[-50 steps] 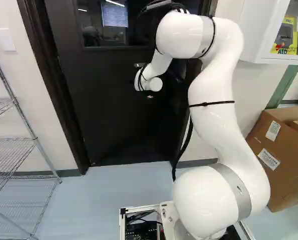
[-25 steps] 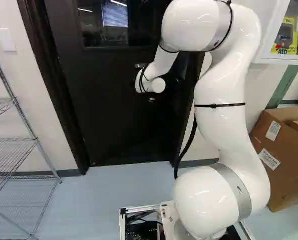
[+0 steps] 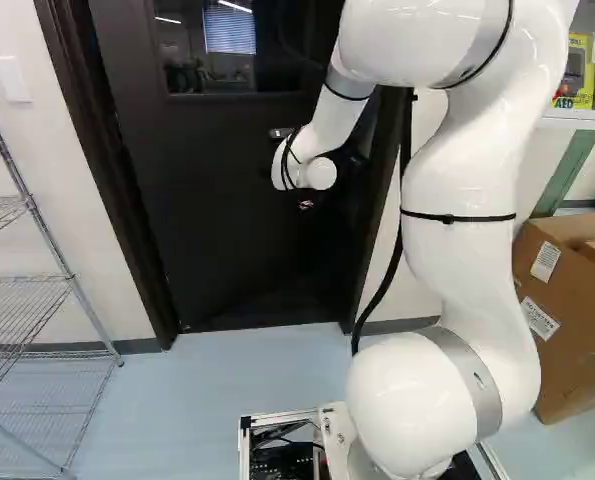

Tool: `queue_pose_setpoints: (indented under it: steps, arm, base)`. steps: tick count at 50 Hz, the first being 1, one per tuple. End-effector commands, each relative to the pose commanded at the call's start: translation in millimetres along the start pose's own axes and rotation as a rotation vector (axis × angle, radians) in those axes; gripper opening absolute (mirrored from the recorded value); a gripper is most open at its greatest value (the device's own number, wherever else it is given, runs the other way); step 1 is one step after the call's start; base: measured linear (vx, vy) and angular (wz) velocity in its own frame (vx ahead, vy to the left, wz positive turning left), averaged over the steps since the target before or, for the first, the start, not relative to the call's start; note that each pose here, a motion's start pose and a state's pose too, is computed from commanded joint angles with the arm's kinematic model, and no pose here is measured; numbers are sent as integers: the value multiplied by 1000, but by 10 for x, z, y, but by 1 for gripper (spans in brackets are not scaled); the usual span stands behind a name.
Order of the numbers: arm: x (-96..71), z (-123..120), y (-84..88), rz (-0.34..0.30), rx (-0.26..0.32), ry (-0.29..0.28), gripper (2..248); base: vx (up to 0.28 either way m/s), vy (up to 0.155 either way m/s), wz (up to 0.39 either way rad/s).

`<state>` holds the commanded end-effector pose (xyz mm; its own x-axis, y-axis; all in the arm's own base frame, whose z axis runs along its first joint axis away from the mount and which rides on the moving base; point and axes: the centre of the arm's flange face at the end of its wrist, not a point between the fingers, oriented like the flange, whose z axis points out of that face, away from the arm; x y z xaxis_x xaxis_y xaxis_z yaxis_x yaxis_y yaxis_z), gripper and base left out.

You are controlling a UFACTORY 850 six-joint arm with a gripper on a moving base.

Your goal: Open the door and move inside

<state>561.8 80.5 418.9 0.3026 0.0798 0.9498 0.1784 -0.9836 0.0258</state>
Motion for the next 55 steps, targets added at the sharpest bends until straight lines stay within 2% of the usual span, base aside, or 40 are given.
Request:
queue_pose_setpoints:
  steps: [17,55]
  arm:
    - [-81,-338,1,1,-2,-15,247]
    - [-296,-1074,231,21,-56,-37,247]
  base:
    - [0,0,0]
    - [0,0,0]
